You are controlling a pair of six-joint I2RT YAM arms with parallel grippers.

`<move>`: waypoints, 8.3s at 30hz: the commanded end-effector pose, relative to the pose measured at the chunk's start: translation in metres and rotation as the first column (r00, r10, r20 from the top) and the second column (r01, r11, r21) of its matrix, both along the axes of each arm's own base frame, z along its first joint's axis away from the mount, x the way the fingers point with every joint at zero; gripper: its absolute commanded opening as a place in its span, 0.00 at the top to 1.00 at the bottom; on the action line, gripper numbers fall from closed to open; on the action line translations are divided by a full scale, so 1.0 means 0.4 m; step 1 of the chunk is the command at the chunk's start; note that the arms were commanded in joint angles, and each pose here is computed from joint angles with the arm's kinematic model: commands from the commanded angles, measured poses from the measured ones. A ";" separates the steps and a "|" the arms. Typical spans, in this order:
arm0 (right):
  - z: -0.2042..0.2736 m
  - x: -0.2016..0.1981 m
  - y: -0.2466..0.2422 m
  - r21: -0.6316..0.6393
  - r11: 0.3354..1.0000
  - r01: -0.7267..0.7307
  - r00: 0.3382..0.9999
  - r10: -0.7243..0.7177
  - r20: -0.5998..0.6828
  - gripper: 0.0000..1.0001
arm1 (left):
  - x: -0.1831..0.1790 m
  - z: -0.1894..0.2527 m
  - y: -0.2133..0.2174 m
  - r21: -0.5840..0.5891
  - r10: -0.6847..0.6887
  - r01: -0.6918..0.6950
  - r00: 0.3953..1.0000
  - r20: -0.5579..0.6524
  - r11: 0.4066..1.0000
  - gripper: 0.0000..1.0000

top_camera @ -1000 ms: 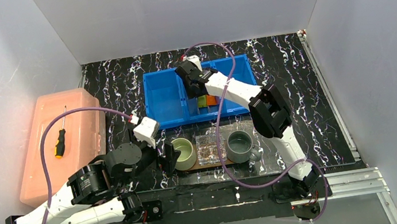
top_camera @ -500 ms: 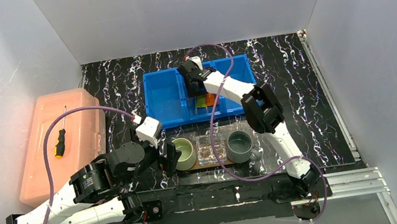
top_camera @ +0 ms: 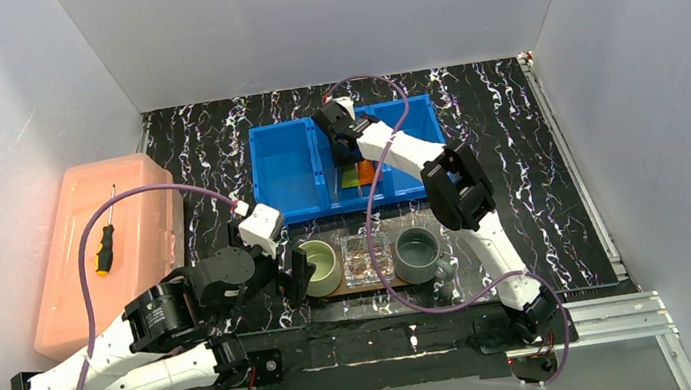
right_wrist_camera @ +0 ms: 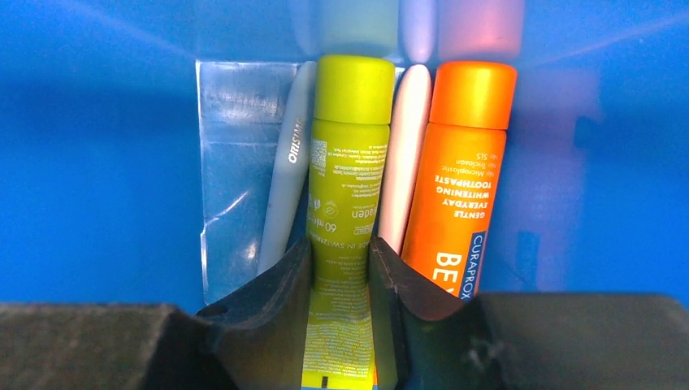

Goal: Prepare toiletry sets of a toothbrush and toothpaste on the tray

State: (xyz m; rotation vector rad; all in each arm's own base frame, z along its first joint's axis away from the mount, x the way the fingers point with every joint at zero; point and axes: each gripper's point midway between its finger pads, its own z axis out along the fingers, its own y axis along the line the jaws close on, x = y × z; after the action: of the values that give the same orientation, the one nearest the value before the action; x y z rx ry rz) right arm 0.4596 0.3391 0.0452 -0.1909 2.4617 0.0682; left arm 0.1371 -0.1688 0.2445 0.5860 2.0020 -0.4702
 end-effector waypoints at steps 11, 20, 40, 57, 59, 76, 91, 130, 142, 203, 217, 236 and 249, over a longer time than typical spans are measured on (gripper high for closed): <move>0.164 0.026 -0.005 0.053 0.999 -0.008 0.993 0.002 0.118 0.75 | 0.016 -0.009 0.023 0.025 0.051 -0.051 0.999 0.016 0.998 0.02; 0.269 0.006 -0.035 0.059 0.998 -0.022 0.983 0.011 0.182 0.75 | 0.024 -0.013 0.032 0.036 0.077 -0.078 0.997 0.023 0.996 0.02; 0.536 -0.262 -0.094 0.106 0.942 -0.318 0.916 0.276 0.292 0.75 | 0.031 0.018 0.005 -0.028 0.103 -0.103 0.995 0.007 0.994 0.02; 0.577 -0.622 -0.078 -0.041 0.699 -0.714 0.657 0.688 0.307 0.75 | -0.050 0.103 -0.106 -0.272 -0.039 -0.020 0.977 -0.210 0.962 0.02; 0.579 -0.651 -0.074 -0.071 0.675 -0.734 0.626 0.713 0.315 0.75 | -0.051 0.102 -0.114 -0.288 -0.043 -0.030 0.969 -0.244 0.957 0.02; 0.598 -0.807 -0.043 -0.101 0.489 -0.866 0.410 0.812 0.416 0.71 | -0.013 0.104 -0.154 -0.527 -0.171 -0.164 0.831 -0.530 0.834 0.02; 0.635 -0.871 0.007 -0.136 0.388 -0.912 0.275 0.821 0.501 0.71 | -0.006 0.072 -0.151 -0.565 -0.278 -0.252 0.671 -0.687 0.786 0.10; 0.647 -0.844 -0.004 -0.124 0.494 -0.861 0.349 0.750 0.562 0.43 | -0.026 0.059 -0.126 -0.554 -0.258 -0.205 0.721 -0.643 0.806 1.00; 0.669 -0.760 -0.018 0.220 0.678 -0.702 0.651 0.485 0.584 0.44 | -0.012 0.079 -0.066 -0.542 -0.111 -0.260 0.822 -0.559 0.799 1.00; 0.846 -0.979 -0.032 0.648 -0.093 -0.756 0.604 0.284 0.745 0.57 | -0.143 0.315 -0.053 -0.822 -0.332 -0.038 0.904 -0.271 0.568 1.00; 0.837 -0.986 -0.020 0.653 -0.118 -0.748 0.599 0.302 0.742 0.99 | -0.140 0.280 -0.058 -0.803 -0.333 -0.027 0.901 -0.277 0.595 0.83; 0.820 -0.945 -0.017 0.625 0.101 -0.774 0.609 0.392 0.690 0.99 | -0.098 0.189 0.010 -0.630 -0.100 -0.133 0.942 -0.320 0.766 0.08; 0.778 -0.844 -0.056 0.454 0.489 -0.745 0.666 0.518 0.536 0.99 | -0.072 0.091 0.120 -0.371 0.138 -0.249 0.943 -0.301 0.895 0.02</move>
State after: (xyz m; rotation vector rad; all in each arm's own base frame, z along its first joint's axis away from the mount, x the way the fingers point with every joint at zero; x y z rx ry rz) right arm 0.1092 0.3305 0.3571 -0.7237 1.6817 1.2990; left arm 0.1036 -0.1366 0.2961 0.0368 2.0511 -1.0021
